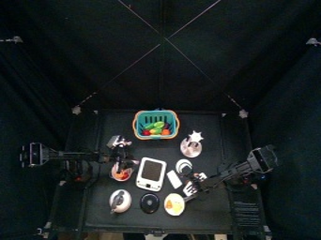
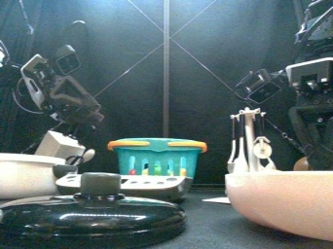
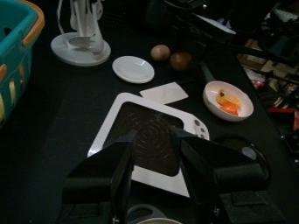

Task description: Place kiwi onto stove

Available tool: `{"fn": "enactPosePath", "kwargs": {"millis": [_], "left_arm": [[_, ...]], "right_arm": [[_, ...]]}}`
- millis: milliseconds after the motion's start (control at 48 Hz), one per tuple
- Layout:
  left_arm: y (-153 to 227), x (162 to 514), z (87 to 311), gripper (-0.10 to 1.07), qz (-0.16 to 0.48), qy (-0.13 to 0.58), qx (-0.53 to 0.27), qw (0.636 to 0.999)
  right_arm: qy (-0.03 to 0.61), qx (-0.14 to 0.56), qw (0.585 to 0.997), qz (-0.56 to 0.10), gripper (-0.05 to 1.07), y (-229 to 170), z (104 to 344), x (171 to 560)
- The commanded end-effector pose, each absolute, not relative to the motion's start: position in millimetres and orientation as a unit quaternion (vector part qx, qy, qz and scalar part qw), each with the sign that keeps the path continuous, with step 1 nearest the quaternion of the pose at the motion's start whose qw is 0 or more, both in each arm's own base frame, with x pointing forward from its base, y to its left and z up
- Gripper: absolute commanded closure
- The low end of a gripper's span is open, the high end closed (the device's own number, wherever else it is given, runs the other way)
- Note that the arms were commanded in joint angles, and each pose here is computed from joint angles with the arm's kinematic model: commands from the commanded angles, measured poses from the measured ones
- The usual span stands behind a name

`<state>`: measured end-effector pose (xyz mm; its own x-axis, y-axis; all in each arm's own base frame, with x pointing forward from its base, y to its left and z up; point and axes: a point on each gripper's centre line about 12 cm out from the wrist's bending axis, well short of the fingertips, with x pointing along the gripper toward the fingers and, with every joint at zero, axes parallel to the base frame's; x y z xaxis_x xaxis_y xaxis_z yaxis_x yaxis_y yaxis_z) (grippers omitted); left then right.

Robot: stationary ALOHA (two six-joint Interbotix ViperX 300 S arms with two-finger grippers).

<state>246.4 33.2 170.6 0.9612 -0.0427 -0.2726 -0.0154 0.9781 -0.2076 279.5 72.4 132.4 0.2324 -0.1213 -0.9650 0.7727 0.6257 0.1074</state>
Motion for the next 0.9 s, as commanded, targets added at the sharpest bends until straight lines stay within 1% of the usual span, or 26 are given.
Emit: {"fn": "enactPosePath", "kwargs": {"millis": [0, 83, 167, 271, 375, 521, 625, 708, 875], "left_arm": [[34.5, 250.9, 177.2, 0.21, -0.008, 0.127, -0.103, 0.986], [34.5, 250.9, 177.2, 0.21, -0.008, 0.127, -0.103, 0.986], [34.5, 250.9, 177.2, 0.21, -0.008, 0.127, -0.103, 0.986], [34.3, 250.2, 176.3, 0.21, -0.008, 0.129, -0.103, 0.986], [34.1, 249.5, 175.3, 0.21, -0.007, 0.13, -0.105, 0.986], [33.6, 249.1, 174.8, 0.21, -0.008, 0.131, -0.105, 0.986], [33.4, 248.4, 173.9, 0.21, -0.008, 0.132, -0.105, 0.986], [33.3, 248.0, 173.2, 0.21, -0.007, 0.134, -0.106, 0.985], [33.2, 248.0, 173.4, 0.21, -0.008, 0.133, -0.107, 0.985]], "right_arm": [[0.519, 0.311, 0.739, -0.296, 0.38, 71.3, 148.2, 285.6], [0.509, 0.307, 0.749, -0.292, 0.38, 68.5, 153.2, 288.7], [0.493, 0.295, 0.767, -0.284, 0.38, 64.1, 160.5, 294.3], [0.451, 0.259, 0.812, -0.264, 0.38, 53.4, 176.1, 311.3], [0.396, 0.214, 0.863, -0.229, 0.38, 45.1, 196.0, 335.9], [0.341, 0.185, 0.9, -0.198, 0.38, 24.5, 210.4, 366.7], [0.32, 0.173, 0.914, -0.178, 0.38, 10.6, 211.6, 381.7], [0.309, 0.18, 0.917, -0.175, 0.39, -4.0, 210.0, 389.0], [0.301, 0.251, 0.897, -0.206, 0.39, -28.2, 206.1, 398.3]]}}
